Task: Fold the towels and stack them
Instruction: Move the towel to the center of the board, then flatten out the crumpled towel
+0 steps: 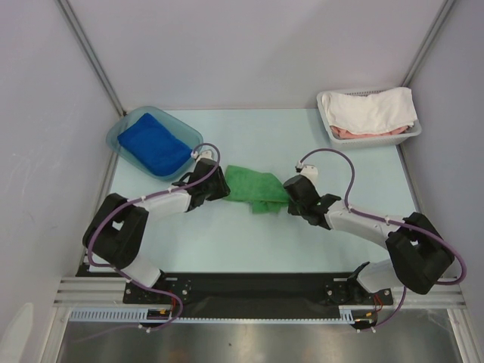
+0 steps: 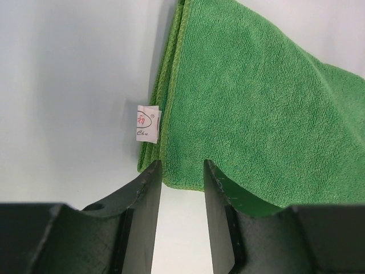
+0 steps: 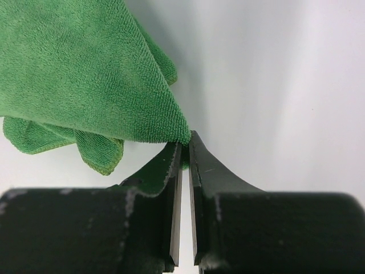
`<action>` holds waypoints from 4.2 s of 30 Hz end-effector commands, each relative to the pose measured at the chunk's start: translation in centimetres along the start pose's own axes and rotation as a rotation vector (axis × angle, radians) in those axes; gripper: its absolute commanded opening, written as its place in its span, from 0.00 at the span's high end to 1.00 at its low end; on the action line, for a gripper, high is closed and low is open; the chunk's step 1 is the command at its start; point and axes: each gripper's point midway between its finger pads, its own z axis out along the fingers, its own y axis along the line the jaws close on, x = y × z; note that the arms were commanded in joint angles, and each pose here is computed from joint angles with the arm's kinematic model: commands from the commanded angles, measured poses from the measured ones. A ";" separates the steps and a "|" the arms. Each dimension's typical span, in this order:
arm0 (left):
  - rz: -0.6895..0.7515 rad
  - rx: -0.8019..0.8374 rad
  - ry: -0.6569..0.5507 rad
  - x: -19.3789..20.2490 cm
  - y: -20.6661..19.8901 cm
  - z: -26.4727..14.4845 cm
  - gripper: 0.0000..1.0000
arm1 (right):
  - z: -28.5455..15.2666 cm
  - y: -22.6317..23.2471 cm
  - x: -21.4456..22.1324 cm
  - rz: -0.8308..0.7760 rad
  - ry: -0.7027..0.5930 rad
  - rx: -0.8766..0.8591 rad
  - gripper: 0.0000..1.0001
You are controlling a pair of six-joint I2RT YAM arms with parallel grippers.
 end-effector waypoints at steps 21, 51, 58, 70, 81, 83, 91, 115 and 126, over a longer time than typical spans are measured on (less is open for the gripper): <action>0.002 -0.003 -0.021 -1.0 -1.2 0.8 0.65 | -0.2 0.0 -1.1 0.026 -0.037 -0.021 0.90; 0.039 0.067 -0.245 -9.6 -4.9 -7.1 1.00 | -2.3 0.4 -6.5 0.046 -0.130 -0.060 1.00; 0.081 0.141 -0.391 -14.6 -7.7 -14.5 1.00 | -8.8 1.8 -15.8 -0.015 -0.331 -0.091 1.00; 0.247 0.281 -0.611 -17.2 -12.9 -28.8 1.00 | -24.3 3.7 -25.0 -0.203 -0.695 -0.193 1.00; 0.313 0.503 -0.763 -18.1 -16.4 -40.1 1.00 | -34.4 4.1 -27.2 -0.193 -0.883 -0.359 1.00; 0.306 0.542 -0.789 -18.6 -16.8 -42.0 1.00 | -35.8 4.0 -27.7 -0.183 -0.910 -0.387 1.00; 0.308 0.672 -0.867 -20.3 -19.2 -47.8 1.00 | -43.0 3.4 -30.9 -0.121 -1.045 -0.518 1.00; 0.172 0.424 -0.657 -28.7 -16.8 -22.0 1.00 | -14.3 6.2 -36.3 -0.163 -0.680 -0.547 1.00; 0.058 0.350 -0.544 -35.6 -11.4 -4.4 1.00 | 3.9 3.2 -40.2 -0.023 -0.497 -0.498 1.00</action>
